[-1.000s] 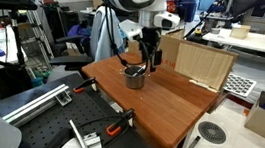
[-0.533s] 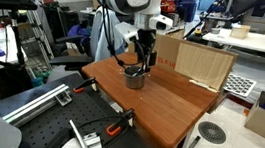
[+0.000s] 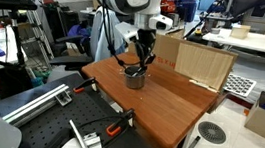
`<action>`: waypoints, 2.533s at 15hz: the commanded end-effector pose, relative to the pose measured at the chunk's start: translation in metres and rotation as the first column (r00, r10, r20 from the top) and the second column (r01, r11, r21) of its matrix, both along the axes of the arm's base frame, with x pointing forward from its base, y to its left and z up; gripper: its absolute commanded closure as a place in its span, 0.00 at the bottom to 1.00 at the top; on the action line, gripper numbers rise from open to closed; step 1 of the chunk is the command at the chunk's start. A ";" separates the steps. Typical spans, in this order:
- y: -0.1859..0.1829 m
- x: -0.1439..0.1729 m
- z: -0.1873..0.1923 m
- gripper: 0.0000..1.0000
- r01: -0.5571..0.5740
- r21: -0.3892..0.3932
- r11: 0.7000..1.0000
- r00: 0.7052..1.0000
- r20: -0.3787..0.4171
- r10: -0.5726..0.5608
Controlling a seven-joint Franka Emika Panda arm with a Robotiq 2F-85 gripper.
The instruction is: Take the black marker out of the silver pot
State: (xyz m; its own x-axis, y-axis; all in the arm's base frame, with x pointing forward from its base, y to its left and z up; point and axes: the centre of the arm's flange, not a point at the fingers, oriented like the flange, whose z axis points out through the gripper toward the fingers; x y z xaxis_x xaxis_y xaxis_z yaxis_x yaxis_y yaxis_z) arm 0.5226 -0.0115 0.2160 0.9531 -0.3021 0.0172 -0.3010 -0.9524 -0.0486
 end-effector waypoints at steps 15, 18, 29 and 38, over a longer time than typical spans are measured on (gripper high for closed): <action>-0.029 0.036 0.087 0.95 0.020 -0.114 0.993 0.987 0.160 -0.001; -0.055 0.035 0.094 0.95 0.058 -0.103 0.993 0.986 0.162 -0.041; -0.142 -0.004 0.025 0.95 0.142 -0.074 0.987 0.990 0.037 -0.139; -0.147 0.005 -0.043 0.95 0.114 -0.063 0.992 0.993 0.025 -0.112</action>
